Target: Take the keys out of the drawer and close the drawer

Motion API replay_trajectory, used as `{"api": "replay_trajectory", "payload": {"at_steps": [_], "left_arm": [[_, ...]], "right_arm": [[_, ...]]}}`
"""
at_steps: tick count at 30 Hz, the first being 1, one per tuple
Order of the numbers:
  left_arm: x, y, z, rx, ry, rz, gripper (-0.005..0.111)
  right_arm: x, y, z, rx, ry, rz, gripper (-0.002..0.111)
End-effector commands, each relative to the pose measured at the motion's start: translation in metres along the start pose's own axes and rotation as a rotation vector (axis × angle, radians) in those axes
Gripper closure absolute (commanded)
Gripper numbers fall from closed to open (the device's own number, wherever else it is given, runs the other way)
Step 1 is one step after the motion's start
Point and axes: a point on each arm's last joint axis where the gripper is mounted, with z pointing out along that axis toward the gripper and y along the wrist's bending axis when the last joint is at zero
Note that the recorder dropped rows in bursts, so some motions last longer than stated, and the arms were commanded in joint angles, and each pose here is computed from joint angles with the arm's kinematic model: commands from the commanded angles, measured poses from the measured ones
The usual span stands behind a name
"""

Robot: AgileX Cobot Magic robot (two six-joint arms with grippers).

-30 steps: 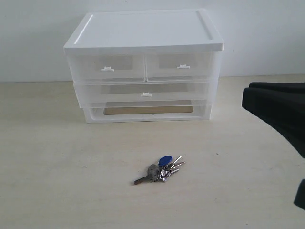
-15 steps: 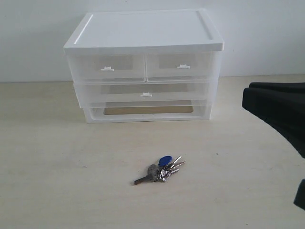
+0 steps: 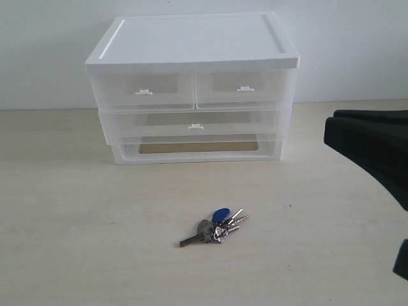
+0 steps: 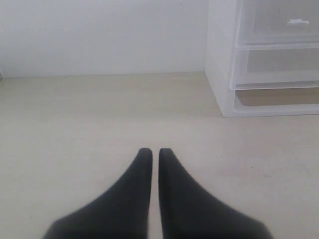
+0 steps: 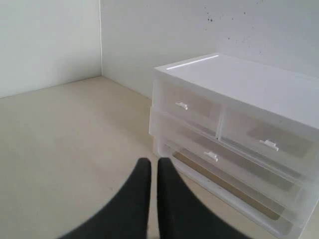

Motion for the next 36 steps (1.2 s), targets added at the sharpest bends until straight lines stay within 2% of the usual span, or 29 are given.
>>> {"api": "replay_trajectory", "payload": {"at_steps": [1,11,13,17,19,26,30,36], "left_arm": [[0.002,0.0,0.0,-0.002,0.006,-0.003,0.102],[0.002,0.0,0.0,-0.002,0.006,-0.003,0.102],[0.002,0.0,0.0,-0.002,0.006,-0.003,0.102],[0.002,0.0,0.0,-0.002,0.006,-0.003,0.102],[0.002,0.0,0.0,-0.002,0.006,-0.003,0.102],[0.002,0.0,0.0,-0.002,0.006,-0.003,0.102],[0.002,0.0,0.0,-0.002,0.006,-0.003,0.102],[0.002,0.0,0.0,-0.002,0.006,-0.003,0.102]], "right_arm": [[0.0,0.0,-0.002,0.002,-0.012,0.002,0.106],[-0.002,0.0,-0.002,-0.001,-0.037,-0.038,0.106],[-0.004,0.001,-0.002,-0.007,-0.088,-0.102,0.106],[-0.004,0.006,-0.004,-0.006,-0.27,-0.337,0.106],[-0.001,0.005,-0.005,0.018,-0.313,-0.381,0.106],[0.008,-0.011,-0.018,0.194,-0.335,-0.235,0.106],[0.007,-0.014,-0.036,0.252,-0.459,-0.258,0.106],[0.02,-0.012,-0.057,0.262,-0.519,-0.263,0.106]]}}
